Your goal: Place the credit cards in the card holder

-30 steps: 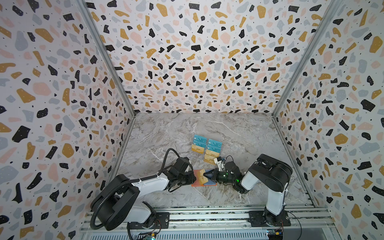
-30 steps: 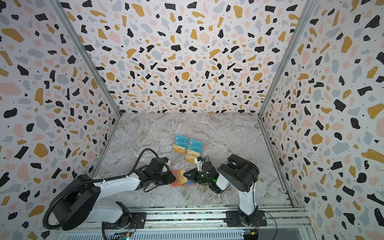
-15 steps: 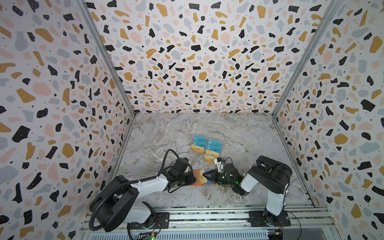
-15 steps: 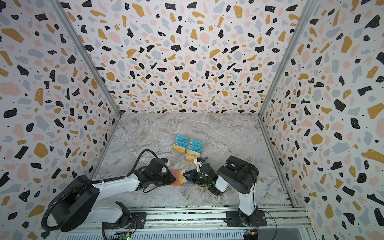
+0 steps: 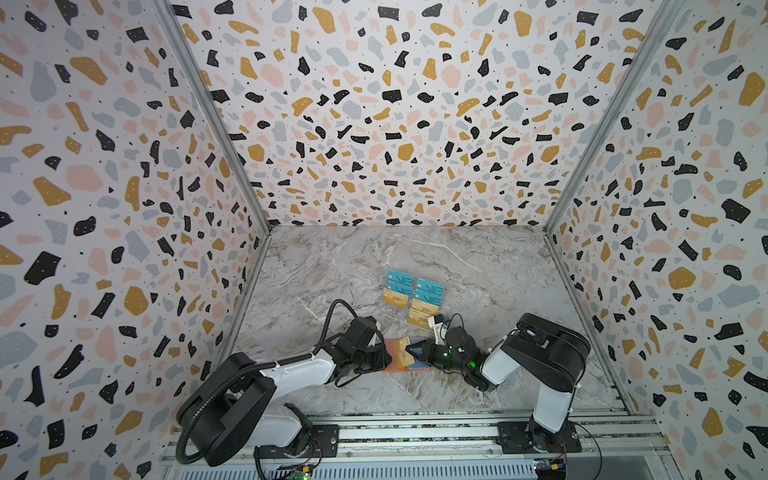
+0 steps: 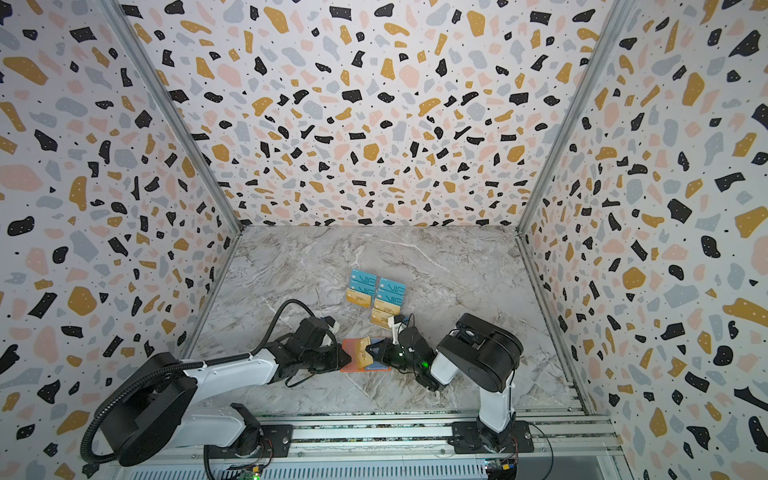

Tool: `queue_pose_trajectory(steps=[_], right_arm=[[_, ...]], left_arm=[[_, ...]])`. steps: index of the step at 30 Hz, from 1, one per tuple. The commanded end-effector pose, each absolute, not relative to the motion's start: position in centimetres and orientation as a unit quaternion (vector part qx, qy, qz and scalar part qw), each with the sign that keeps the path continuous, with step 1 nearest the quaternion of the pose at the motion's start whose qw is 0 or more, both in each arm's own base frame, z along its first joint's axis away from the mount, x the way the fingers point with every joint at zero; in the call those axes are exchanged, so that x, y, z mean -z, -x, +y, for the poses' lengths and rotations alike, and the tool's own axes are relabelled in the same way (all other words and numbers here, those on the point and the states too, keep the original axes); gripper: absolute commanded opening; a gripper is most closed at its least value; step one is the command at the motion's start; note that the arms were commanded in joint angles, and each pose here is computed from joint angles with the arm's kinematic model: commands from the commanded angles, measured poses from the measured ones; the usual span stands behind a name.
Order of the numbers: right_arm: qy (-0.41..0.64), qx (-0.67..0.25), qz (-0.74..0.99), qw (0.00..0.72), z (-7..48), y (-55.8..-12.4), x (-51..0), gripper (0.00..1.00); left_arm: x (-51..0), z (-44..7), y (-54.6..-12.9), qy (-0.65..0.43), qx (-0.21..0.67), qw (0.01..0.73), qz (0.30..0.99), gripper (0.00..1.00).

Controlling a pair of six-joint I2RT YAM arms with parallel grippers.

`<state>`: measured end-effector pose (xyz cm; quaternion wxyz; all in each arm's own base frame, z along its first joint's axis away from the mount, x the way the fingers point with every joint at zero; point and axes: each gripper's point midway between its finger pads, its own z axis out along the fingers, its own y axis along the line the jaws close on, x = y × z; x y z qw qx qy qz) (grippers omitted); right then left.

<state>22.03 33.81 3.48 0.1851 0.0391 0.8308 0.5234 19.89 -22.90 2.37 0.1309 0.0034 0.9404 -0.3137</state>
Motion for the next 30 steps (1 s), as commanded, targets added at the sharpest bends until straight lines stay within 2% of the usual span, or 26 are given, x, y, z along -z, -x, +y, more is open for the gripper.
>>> queue_pose_trajectory(steps=[1,10,16,26,30], right_arm=[[-0.043,-0.526,0.828,0.192,33.8,-22.1,-3.6,0.0],[-0.035,-0.528,0.819,0.224,34.8,-22.1,-4.6,0.0],[-0.025,-0.496,0.841,0.212,34.5,-21.8,-4.0,0.0],[0.02,-0.424,0.885,0.189,34.1,-21.2,-3.4,0.31],[0.037,-0.395,0.897,0.194,33.7,-21.4,-3.4,0.36]], left_arm=[[-2.2,-22.8,-19.2,-0.005,0.317,0.124,0.94,0.17],[-2.5,-23.1,-19.3,-0.004,0.325,0.123,0.938,0.18],[-3.0,-23.1,-19.5,-0.004,0.325,0.127,0.937,0.18],[-5.2,-22.8,-21.5,-0.003,0.305,0.175,0.936,0.33],[-4.8,-22.5,-22.0,-0.006,0.288,0.179,0.941,0.32]])
